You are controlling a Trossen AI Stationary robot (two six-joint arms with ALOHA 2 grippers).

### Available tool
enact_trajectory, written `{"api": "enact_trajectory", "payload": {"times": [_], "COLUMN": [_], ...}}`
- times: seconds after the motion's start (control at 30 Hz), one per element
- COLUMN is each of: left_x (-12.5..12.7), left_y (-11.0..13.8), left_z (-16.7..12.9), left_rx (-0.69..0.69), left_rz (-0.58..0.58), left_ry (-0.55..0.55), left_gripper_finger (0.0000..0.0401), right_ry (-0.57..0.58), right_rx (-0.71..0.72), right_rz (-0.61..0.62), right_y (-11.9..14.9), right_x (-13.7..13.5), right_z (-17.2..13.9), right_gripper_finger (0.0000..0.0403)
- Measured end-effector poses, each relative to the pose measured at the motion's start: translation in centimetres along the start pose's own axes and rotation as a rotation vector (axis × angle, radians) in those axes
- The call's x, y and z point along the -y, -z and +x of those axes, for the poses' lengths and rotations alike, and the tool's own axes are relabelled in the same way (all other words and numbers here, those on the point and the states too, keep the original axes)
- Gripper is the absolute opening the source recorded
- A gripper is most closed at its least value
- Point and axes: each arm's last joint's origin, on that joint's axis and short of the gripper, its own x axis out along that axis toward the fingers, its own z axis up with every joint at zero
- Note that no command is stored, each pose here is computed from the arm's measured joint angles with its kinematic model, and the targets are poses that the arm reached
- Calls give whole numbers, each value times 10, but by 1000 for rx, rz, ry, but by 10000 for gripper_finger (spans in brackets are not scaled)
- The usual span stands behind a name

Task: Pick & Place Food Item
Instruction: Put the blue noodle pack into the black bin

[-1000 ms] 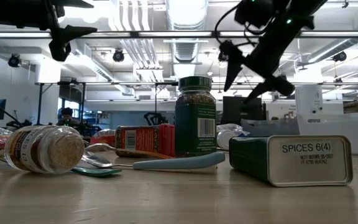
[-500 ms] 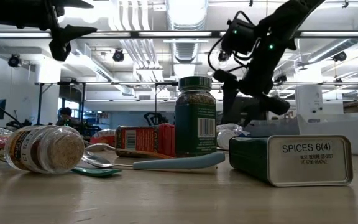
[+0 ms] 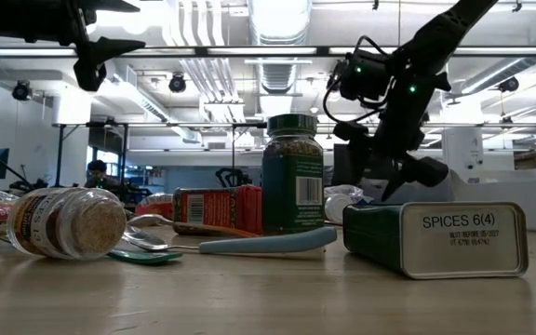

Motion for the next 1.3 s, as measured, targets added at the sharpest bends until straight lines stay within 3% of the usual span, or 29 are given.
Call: {"api": "enact_trajectory", "payload": {"times": [0.3,0.63,0.97,1.3], "left_x": [0,2,1,1], "left_y": [0,-2,-2,-2], "left_z": [0,0,0,0], "left_rx": [0,8,7,4], "left_rz": [-1,-38,-34,-30], "left_ry": [1,7,6,4], "left_gripper_finger": [220,220,220,220], "right_ry": [-8,9,6,7], "right_rx": [-59,12,43,46], "right_rz": [31,50,-23,-96], "right_y": [12,7,2,2], "right_x": [-5,-5,-7,-6], "right_z": [24,37,39,39], "right_gripper_finger": [271,261,129,26]}}
